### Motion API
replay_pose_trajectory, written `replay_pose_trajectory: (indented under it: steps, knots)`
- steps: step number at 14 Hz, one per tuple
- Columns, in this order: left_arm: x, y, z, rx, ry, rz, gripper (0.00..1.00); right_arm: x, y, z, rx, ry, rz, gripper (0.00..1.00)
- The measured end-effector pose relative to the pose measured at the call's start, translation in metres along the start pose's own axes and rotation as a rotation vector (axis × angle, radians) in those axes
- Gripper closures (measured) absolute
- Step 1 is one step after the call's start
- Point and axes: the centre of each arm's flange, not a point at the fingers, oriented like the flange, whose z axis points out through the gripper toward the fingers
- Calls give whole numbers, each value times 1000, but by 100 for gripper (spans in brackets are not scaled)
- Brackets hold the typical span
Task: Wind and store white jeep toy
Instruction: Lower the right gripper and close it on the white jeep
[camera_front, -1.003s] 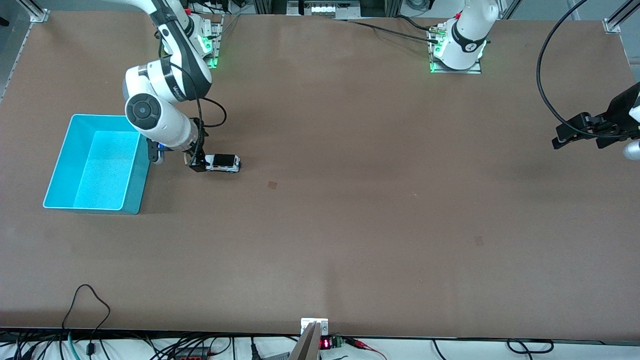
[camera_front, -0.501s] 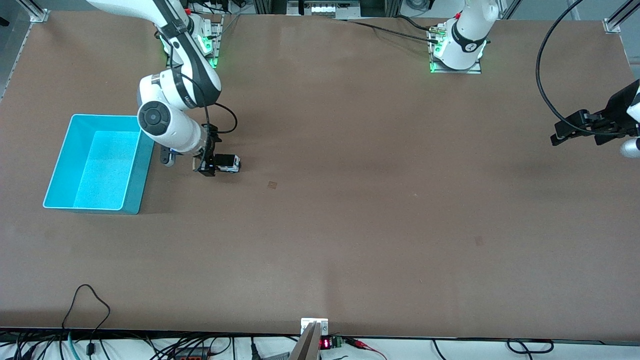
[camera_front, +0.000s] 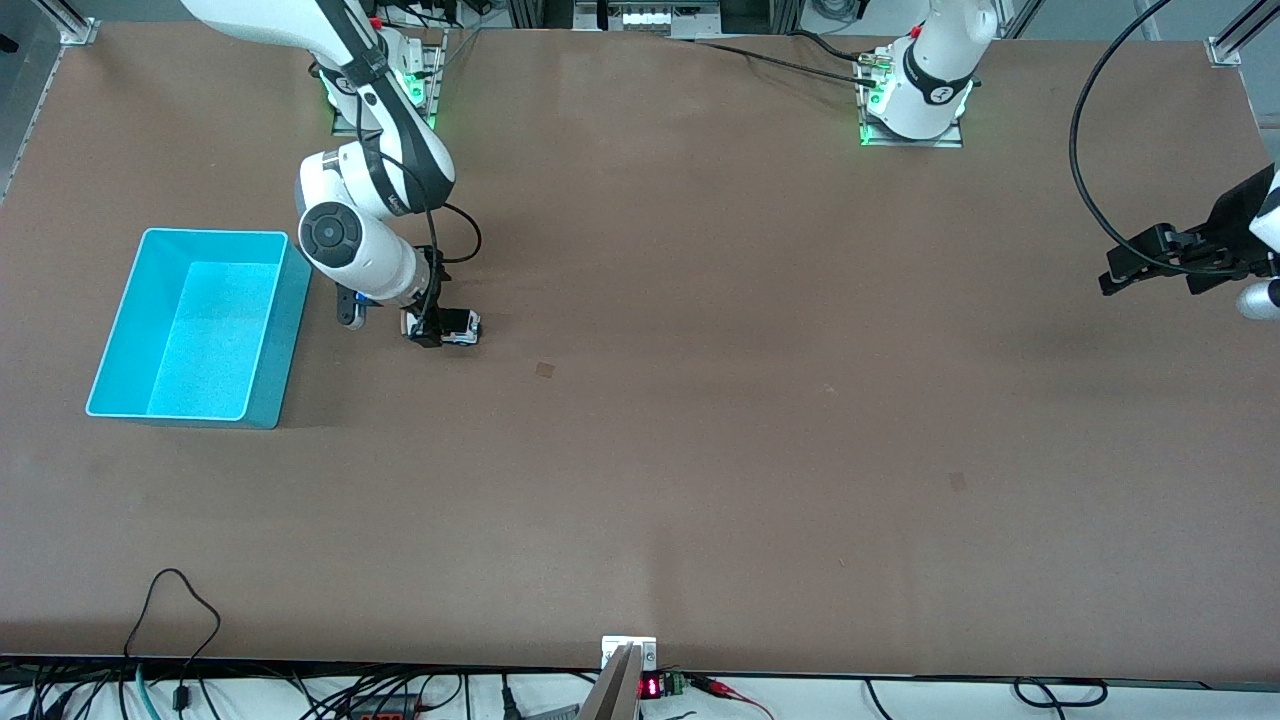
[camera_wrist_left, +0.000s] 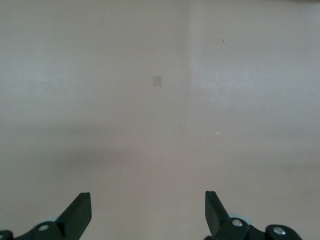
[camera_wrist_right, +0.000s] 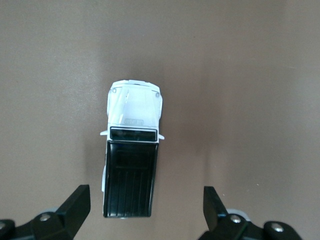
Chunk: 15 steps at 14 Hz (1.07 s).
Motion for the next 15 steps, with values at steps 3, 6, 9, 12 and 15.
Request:
replay_pose_trajectory:
  steps: [3,6,9,12,15]
  knots:
    - [1,1,-1,0,6,1,0,3,1,9,6,1,-12,0]
    - [2,2,-1,-1,17,4,0,4,0,15,6,1,-14,0]
    - [2,4,0,-1,17,7,0,5,0,21,17,0,-15,0]
    - [3,4,1,-1,16,7,0,6,-1,35,20,1,-17,0]
    - [3,4,1,-1,16,7,0,6,-1,41,17,3,-17,0]
